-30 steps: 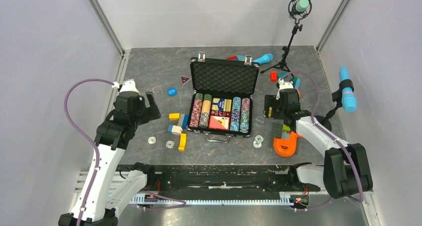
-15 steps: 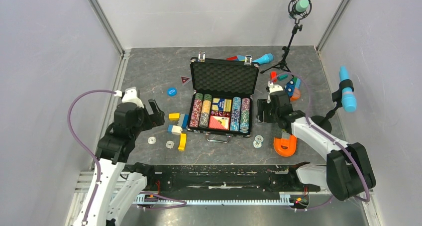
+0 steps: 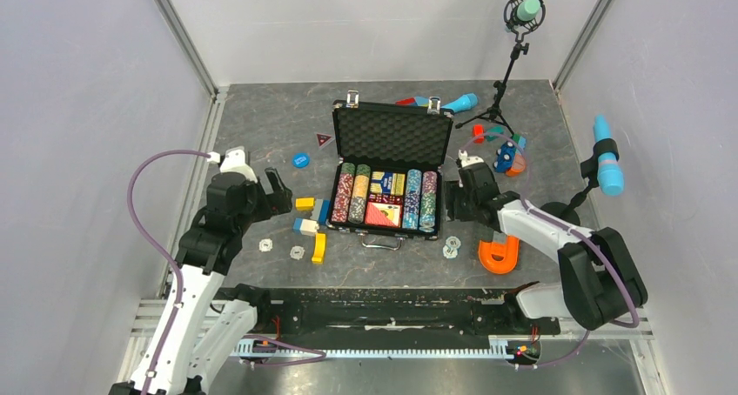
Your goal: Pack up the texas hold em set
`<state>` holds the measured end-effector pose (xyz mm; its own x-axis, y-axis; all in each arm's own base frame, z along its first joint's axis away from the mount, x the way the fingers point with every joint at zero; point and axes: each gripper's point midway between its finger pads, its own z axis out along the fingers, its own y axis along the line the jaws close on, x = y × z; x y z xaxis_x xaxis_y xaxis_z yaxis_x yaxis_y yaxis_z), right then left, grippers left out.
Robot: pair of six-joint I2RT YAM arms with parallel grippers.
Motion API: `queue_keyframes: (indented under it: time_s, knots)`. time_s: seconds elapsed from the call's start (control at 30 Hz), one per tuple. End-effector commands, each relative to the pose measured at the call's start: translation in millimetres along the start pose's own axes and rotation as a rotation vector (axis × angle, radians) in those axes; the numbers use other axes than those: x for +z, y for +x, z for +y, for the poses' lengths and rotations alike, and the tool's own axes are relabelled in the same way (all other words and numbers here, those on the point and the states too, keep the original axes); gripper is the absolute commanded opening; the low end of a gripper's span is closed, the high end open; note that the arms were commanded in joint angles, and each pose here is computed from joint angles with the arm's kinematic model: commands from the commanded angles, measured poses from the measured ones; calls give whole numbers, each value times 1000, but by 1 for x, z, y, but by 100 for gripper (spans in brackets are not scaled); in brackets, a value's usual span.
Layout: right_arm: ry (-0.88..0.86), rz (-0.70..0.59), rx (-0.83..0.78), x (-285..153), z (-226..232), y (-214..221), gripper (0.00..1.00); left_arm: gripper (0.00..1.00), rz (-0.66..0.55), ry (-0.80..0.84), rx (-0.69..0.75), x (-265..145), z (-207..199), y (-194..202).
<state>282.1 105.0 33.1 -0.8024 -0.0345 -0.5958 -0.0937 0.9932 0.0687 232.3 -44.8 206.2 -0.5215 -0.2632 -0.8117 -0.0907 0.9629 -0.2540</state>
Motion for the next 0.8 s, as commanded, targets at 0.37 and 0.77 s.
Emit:
queue_keyframes:
  time_s: [0.37, 0.77]
  knots:
    - [36, 4, -29, 16, 5, -14, 67, 100, -95, -76, 60, 3, 12, -26]
    - [88, 51, -61, 28, -2, 0, 61, 100, -92, -103, 52, 8, 19, -16]
